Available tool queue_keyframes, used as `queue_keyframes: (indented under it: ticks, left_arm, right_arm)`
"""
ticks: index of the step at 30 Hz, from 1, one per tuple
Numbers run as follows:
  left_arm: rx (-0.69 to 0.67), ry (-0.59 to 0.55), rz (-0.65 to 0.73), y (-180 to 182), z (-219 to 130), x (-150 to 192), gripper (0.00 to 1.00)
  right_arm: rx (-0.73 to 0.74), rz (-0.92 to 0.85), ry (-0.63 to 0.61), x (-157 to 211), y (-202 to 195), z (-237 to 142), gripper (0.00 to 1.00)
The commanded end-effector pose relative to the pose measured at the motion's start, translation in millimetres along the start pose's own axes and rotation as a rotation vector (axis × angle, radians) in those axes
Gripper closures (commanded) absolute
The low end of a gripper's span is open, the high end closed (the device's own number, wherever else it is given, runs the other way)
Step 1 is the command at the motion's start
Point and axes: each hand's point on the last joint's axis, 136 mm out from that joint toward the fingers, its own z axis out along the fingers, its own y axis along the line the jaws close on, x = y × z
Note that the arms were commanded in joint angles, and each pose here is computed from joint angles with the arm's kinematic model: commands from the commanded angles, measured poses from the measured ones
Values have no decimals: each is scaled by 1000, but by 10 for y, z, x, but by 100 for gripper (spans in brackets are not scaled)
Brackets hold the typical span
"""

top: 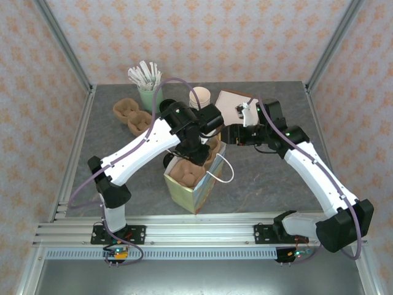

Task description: Pack the takeout coffee

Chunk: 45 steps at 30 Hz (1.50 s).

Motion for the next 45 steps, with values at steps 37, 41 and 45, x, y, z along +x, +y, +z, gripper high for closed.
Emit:
queue_keyframes:
  ticks: [37,41,45]
  left_arm:
    - [-18,61,55,-14,231,21,84]
    - [-28,78,59,-12,315,-8,84]
    - [-22,62,65,-23,313,-53,83]
  right_arm:
    - [156,-39,-72,-117,-126,-186,55]
    - [177,-51,-130,-176,-83,-342,47]
    - [227,-35,-170,-228,-144,-445,43]
